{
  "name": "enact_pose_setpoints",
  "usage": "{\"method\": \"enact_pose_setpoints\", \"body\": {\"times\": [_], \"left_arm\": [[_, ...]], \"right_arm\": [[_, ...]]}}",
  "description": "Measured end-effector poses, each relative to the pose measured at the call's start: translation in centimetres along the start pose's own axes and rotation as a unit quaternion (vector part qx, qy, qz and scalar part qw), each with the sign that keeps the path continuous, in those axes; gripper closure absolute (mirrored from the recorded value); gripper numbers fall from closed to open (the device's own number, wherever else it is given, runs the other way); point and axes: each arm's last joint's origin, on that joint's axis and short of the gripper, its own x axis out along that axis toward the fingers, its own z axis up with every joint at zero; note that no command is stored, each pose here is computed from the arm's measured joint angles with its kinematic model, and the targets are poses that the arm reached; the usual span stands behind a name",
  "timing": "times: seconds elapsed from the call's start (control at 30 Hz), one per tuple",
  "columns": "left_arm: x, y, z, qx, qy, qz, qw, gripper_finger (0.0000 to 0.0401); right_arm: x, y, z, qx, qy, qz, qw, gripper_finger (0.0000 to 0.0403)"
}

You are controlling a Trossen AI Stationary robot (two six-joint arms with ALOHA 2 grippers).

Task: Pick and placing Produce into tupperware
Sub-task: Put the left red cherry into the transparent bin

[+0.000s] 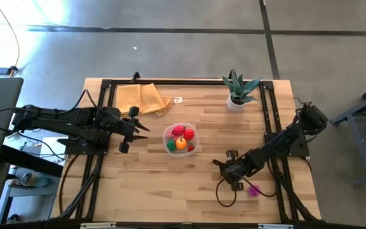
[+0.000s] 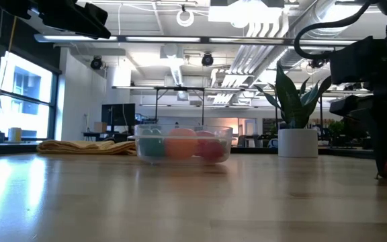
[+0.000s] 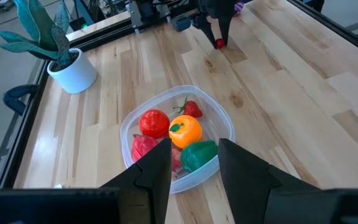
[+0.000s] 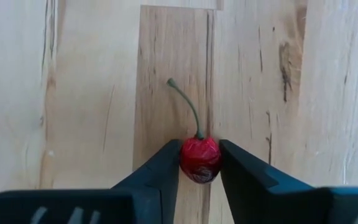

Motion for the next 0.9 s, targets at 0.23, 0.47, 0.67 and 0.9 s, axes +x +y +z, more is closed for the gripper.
{"method": "enact_pose_setpoints", "body": {"times": [0.23, 0.47, 0.67, 0.9], "left_arm": [[0.0, 0.0, 0.0, 0.0, 0.0, 0.0, 1.0, 0.0281], [0.0, 0.0, 0.0, 0.0, 0.0, 0.0, 1.0, 0.0281], [0.0, 0.0, 0.0, 0.0, 0.0, 0.0, 1.0, 0.0281], [0.0, 0.0, 0.0, 0.0, 0.0, 0.0, 1.0, 0.0281]], "right_arm": [[0.0, 0.0, 0.0, 0.0, -0.002, 0.0, 1.0, 0.0313], [-0.6, 0.4, 1.2, 0.0, -0.016, -0.003, 1.0, 0.0313], [-4.0, 1.3, 5.1, -0.032, -0.056, -0.024, 0.998, 0.0313], [-10.6, -0.1, 10.5, -0.02, -0.121, -0.128, 0.984, 0.0313]]}}
